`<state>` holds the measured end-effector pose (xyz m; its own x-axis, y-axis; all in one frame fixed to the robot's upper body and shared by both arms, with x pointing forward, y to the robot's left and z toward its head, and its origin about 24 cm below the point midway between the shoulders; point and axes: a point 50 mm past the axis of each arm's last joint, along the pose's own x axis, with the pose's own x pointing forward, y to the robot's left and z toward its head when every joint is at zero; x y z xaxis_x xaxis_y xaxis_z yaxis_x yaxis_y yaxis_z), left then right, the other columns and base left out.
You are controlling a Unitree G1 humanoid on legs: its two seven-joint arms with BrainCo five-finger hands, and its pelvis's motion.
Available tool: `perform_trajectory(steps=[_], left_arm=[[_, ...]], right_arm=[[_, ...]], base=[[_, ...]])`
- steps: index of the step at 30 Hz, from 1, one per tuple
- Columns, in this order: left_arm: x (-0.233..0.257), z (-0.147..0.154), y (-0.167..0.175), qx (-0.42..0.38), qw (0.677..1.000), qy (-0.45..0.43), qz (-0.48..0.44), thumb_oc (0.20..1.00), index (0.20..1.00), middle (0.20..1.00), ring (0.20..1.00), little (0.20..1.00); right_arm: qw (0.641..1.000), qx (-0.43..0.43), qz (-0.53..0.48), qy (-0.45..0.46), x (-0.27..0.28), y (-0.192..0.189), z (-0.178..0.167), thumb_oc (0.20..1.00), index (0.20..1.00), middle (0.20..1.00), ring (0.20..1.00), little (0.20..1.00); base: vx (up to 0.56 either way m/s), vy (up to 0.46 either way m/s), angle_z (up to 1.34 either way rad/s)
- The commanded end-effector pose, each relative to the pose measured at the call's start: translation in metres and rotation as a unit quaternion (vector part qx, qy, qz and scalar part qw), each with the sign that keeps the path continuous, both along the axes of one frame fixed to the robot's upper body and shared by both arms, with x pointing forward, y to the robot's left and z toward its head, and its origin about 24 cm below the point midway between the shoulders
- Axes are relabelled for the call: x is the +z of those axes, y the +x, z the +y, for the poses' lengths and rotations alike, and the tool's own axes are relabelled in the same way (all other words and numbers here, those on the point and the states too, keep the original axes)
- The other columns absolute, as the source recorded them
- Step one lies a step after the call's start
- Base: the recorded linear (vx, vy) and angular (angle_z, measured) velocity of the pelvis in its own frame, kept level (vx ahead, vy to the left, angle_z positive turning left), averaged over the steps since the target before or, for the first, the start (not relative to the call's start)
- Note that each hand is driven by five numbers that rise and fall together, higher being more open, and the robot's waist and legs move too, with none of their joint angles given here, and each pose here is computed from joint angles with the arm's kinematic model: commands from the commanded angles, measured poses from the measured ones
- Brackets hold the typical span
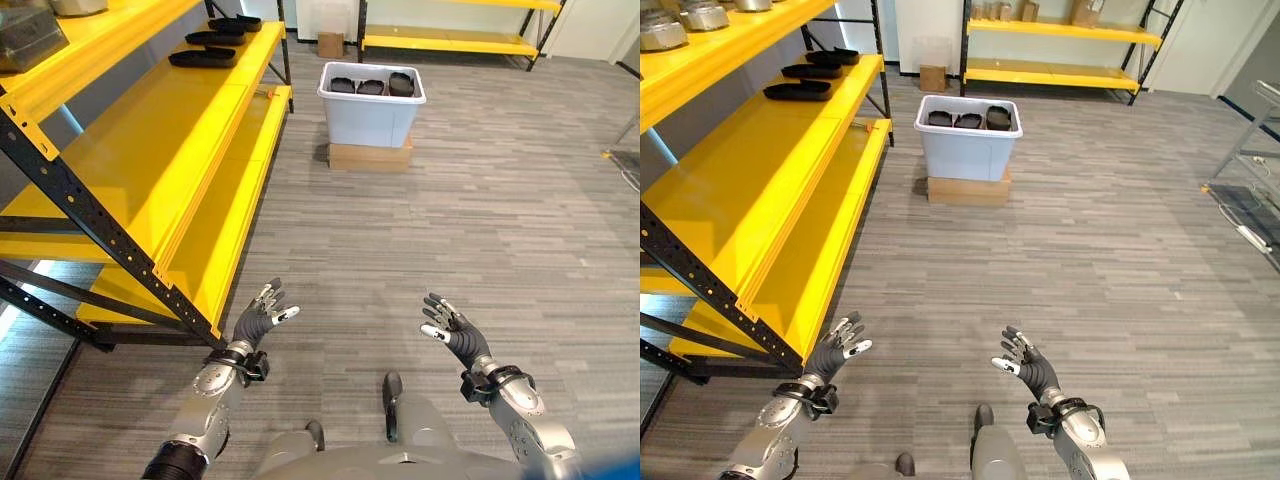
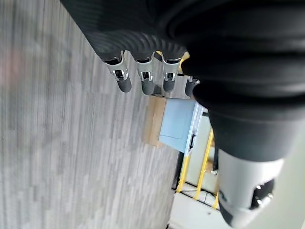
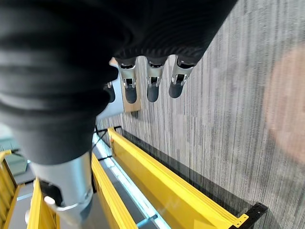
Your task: Move parts from the plastic box to the shelf.
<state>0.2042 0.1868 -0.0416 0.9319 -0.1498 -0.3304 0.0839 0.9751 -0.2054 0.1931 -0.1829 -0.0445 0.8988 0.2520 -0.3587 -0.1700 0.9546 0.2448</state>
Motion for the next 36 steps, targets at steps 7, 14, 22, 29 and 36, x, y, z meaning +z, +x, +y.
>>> perform_trajectory(steps=[7, 14, 22, 29, 36], left_arm=[[0.024, -0.013, 0.026, 0.020, 0.997, -0.034, -0.071, 1.000, 1.000, 1.000, 1.000, 1.000], [0.036, -0.016, 0.039, 0.027, 0.995, -0.032, -0.095, 1.000, 1.000, 1.000, 1.000, 1.000], [0.039, -0.011, 0.041, 0.036, 0.993, -0.017, -0.107, 1.000, 1.000, 1.000, 1.000, 1.000], [0.048, -0.009, 0.051, 0.053, 0.991, -0.004, -0.124, 1.000, 1.000, 1.000, 1.000, 1.000], [0.055, -0.007, 0.056, 0.054, 0.989, 0.011, -0.136, 1.000, 1.000, 1.000, 1.000, 1.000]], right_arm=[[0.992, -0.037, -0.118, -0.029, 0.043, 0.042, -0.020, 1.000, 1.000, 1.000, 1.000, 1.000], [0.986, -0.071, -0.147, -0.046, 0.056, 0.052, -0.029, 1.000, 1.000, 1.000, 1.000, 1.000], [0.989, -0.043, -0.135, -0.040, 0.047, 0.051, -0.012, 1.000, 1.000, 1.000, 1.000, 1.000], [0.988, -0.045, -0.146, -0.023, 0.053, 0.061, -0.001, 1.000, 1.000, 1.000, 1.000, 1.000], [0.987, -0.032, -0.154, -0.018, 0.057, 0.065, 0.011, 1.000, 1.000, 1.000, 1.000, 1.000]], base=[[0.14, -0.158, -0.04], [0.09, -0.142, 0.03], [0.37, 0.102, -0.37], [0.27, 0.127, -0.15], [0.24, 0.130, 0.17]])
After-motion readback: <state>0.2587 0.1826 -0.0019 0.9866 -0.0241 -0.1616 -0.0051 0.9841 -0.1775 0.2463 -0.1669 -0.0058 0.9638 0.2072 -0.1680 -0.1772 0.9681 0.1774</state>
